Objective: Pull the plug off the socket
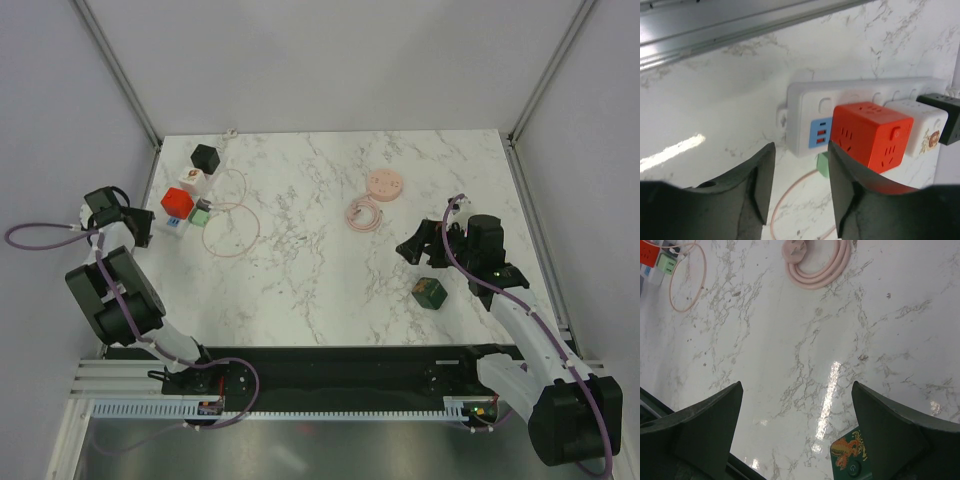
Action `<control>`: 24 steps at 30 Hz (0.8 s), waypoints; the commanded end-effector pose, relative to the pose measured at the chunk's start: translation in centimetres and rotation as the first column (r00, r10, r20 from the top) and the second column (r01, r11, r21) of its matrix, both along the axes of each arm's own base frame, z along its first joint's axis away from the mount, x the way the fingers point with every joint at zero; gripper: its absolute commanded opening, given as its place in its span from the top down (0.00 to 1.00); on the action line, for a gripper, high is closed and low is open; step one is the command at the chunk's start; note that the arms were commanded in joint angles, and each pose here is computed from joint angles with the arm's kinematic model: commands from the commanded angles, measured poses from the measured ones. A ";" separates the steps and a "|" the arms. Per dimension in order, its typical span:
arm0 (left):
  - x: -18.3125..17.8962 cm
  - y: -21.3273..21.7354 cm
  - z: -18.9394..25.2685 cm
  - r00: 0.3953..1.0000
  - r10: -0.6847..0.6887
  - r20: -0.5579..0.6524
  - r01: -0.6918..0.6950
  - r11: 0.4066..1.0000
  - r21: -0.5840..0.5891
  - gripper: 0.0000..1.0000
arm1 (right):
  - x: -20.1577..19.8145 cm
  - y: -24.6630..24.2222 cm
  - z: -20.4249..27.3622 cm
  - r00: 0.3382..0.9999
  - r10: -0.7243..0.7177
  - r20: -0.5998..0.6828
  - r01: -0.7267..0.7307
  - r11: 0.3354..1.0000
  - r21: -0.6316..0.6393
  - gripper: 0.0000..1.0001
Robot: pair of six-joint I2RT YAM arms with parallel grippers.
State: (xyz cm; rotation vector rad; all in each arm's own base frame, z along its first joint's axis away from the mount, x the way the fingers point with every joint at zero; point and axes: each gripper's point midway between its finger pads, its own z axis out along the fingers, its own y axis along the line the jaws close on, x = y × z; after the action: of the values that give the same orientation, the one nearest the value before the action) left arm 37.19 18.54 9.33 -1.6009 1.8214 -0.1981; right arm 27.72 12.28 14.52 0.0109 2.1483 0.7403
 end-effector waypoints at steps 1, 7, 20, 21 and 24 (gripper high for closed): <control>2.7 2.3 1.0 0.994 0.006 0.106 -0.012 0.998 0.058 0.43 | 0.1 0.6 0.9 0.999 0.030 0.043 -0.031 0.999 0.023 0.02; 6.0 4.6 0.1 0.992 0.014 0.122 -0.022 0.998 0.066 0.42 | 0.3 0.8 0.8 0.999 0.039 0.032 -0.040 0.999 0.031 0.02; 9.6 1.8 -4.2 0.991 -0.090 0.100 0.092 0.996 -0.017 0.50 | 0.9 0.6 0.2 0.999 0.029 0.016 -0.030 0.999 0.015 0.02; 9.6 1.5 -4.3 0.991 -0.097 0.096 0.099 0.995 -0.017 0.50 | 0.9 0.6 0.3 0.999 0.028 0.018 -0.028 0.999 0.016 0.02; 8.6 -0.3 -5.6 0.990 -0.106 0.088 0.114 0.989 -0.095 0.50 | 0.8 0.5 0.4 0.999 0.024 0.026 -0.025 1.000 0.013 0.02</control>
State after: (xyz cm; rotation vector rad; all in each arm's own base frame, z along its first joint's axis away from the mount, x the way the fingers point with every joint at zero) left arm 45.83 20.38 4.96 -1.5268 1.8122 -0.2643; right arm 27.75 12.74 13.34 0.0067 2.1907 0.7720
